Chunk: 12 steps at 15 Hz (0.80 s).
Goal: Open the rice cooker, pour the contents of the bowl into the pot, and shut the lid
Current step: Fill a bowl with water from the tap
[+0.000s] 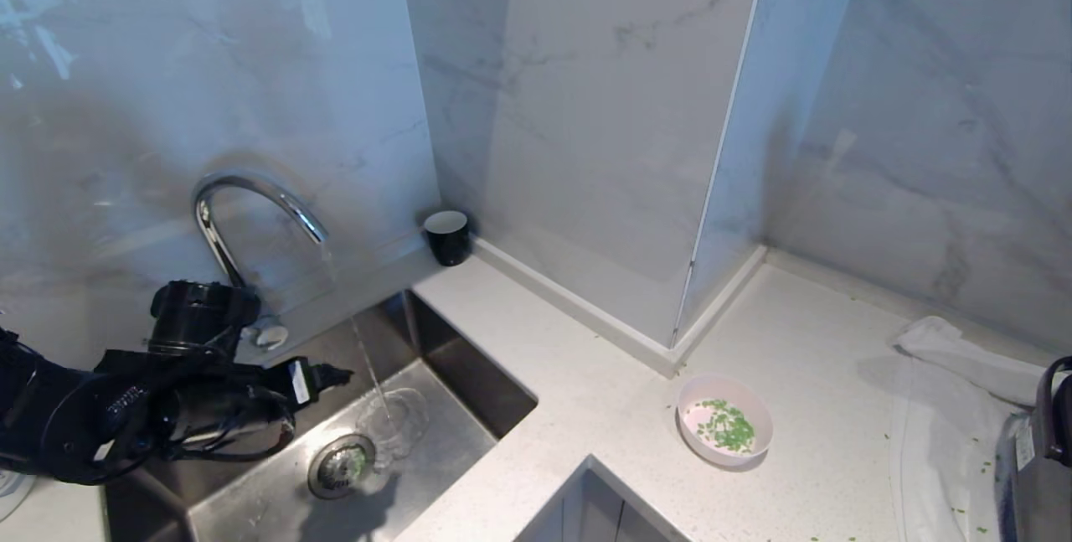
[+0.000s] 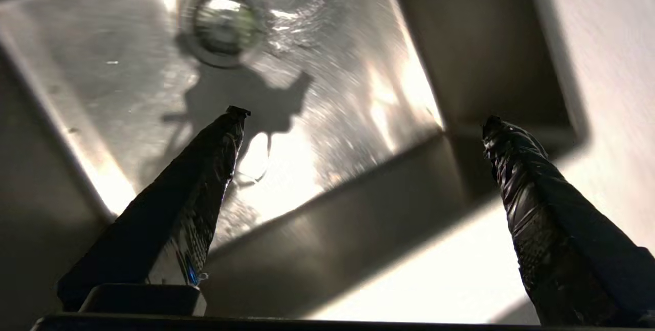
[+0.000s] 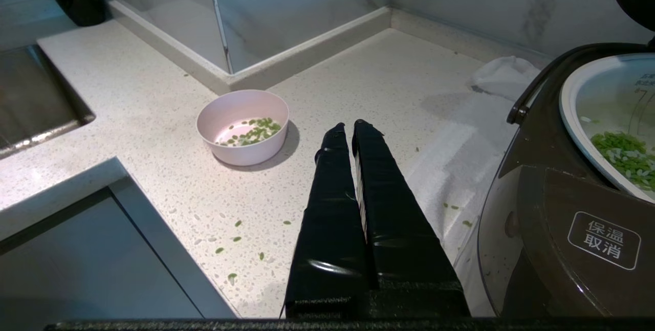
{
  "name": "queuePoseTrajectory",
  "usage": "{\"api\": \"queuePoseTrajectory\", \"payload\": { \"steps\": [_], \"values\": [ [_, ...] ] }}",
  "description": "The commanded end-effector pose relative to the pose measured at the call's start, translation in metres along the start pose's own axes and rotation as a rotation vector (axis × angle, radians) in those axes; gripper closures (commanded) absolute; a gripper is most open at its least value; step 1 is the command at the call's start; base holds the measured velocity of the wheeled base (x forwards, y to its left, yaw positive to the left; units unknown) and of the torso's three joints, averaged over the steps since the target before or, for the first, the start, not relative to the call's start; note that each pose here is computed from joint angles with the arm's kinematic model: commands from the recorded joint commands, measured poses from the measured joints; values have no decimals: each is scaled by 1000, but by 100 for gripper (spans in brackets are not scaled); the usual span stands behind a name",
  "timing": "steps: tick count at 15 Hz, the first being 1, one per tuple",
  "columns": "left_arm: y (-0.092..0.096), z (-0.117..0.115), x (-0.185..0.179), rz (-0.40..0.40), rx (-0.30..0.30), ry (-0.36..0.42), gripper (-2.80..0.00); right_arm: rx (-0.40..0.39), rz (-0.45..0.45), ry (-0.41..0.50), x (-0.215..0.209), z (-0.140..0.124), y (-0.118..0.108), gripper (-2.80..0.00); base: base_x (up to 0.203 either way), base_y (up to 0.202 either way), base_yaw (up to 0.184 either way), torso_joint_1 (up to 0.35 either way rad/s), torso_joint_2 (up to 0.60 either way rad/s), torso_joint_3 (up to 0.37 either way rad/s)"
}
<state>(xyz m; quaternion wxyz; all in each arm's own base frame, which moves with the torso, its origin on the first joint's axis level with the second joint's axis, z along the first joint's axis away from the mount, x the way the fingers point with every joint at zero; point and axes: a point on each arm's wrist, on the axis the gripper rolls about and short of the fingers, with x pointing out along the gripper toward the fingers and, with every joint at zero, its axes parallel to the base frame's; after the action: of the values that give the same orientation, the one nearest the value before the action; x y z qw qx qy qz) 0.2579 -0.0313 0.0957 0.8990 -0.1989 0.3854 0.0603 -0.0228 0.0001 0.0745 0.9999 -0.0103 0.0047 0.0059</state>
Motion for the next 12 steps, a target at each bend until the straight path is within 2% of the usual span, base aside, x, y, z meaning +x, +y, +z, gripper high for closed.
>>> {"api": "queuePoseTrajectory", "payload": {
  "steps": [1, 2, 4, 7, 9, 12],
  "values": [
    [-23, -8, -23, -99, 67, -21, -280, -1, 1, 1, 0, 0, 0, 0, 0, 0, 0, 0, 0, 0],
    [-33, -13, -29, -138, 100, -13, 0, -1, 0, 0, 0, 0, 0, 0, 0, 0, 0, 0, 0, 0],
    [-42, -21, -38, -179, 142, -9, 0, -1, 1, 1, 0, 0, 0, 0, 0, 0, 0, 0, 0, 0],
    [-38, -31, -55, -208, 170, -27, 0, -2, 0, -2, 0, 0, 0, 0, 0, 0, 0, 0, 0, 0],
    [-35, -37, -77, -262, 224, -78, 0, -1, 0, 0, 0, 0, 0, 0, 0, 0, 0, 0, 0, 0],
    [-23, -44, -125, -372, 345, -242, 0, -1, 0, 0, 0, 0, 0, 0, 0, 0, 0, 0, 0, 0]
  ]
}}
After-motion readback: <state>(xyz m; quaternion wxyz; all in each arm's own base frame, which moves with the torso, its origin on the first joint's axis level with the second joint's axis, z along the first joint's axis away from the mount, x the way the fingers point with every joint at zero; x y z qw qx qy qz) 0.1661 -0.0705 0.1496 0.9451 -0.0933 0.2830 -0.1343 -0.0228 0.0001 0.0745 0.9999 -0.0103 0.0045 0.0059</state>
